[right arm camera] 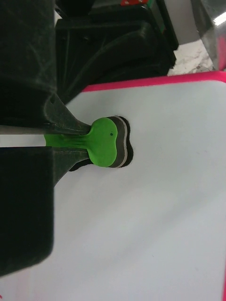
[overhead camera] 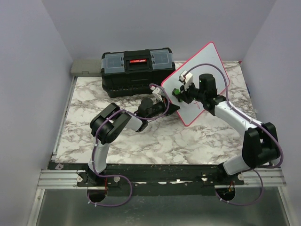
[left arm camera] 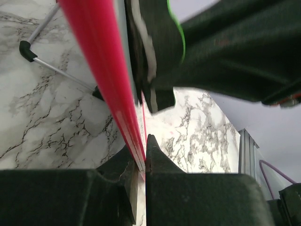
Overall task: Erase the whiteboard
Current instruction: Erase the whiteboard at the whiteboard stand.
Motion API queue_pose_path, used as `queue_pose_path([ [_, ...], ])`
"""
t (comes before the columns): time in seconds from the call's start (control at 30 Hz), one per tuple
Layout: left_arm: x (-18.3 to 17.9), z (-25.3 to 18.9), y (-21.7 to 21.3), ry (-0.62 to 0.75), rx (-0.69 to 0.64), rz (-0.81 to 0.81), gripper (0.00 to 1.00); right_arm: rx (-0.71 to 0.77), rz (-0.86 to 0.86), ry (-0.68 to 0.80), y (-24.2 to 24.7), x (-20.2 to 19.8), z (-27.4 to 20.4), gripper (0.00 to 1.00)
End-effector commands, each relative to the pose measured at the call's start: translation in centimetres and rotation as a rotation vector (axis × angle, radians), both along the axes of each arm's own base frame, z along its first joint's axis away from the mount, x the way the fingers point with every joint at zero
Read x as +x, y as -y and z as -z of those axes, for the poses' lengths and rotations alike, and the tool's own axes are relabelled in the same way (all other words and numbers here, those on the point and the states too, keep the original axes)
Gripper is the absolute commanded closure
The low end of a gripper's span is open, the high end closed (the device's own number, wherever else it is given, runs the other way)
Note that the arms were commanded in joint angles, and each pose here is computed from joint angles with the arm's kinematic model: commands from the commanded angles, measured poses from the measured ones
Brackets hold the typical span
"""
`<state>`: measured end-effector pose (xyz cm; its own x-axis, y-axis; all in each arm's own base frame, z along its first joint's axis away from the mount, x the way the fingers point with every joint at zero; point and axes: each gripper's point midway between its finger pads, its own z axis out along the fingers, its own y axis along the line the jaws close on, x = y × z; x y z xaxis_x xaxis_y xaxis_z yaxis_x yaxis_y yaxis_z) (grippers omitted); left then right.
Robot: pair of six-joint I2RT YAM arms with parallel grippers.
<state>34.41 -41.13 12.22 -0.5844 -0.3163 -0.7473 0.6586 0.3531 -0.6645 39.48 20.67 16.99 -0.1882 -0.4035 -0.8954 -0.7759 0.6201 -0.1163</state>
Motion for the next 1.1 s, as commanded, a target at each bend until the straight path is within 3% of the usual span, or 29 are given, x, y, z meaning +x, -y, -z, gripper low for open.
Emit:
queue_pose_path([
  [0.0,-3.8,-3.6,2.0,0.151,-0.059,0.17,1.0,-0.13,-0.048,-0.224,0.6,-5.7,7.4,0.99],
  [0.13,-4.0,-3.4,2.0,0.147,-0.061,0.174,1.0,-0.209,0.099,-0.15,3.7,-5.1,7.3,0.99],
  [0.3,-4.1,-3.7,2.0,0.144,-0.076,0.181,1.0,-0.189,0.245,-0.053,7.1,-2.7,5.0,0.99],
  [0.6,-4.3,-4.1,1.9,0.131,-0.075,0.183,1.0,-0.135,0.333,0.082,7.9,2.8,1.3,0.99],
  [0.77,-4.3,-4.0,1.8,0.116,-0.061,0.178,1.0,-0.074,0.228,0.078,5.9,2.3,1.4,1.0],
  [0.97,-4.2,-4.4,1.8,0.087,-0.065,0.172,1.0,-0.074,-0.127,0.0,3.0,-4.6,4.3,0.99],
  [1.07,-4.1,-4.7,1.8,0.075,-0.07,0.168,1.0,-0.124,-0.149,-0.019,3.7,-6.2,5.8,1.0],
])
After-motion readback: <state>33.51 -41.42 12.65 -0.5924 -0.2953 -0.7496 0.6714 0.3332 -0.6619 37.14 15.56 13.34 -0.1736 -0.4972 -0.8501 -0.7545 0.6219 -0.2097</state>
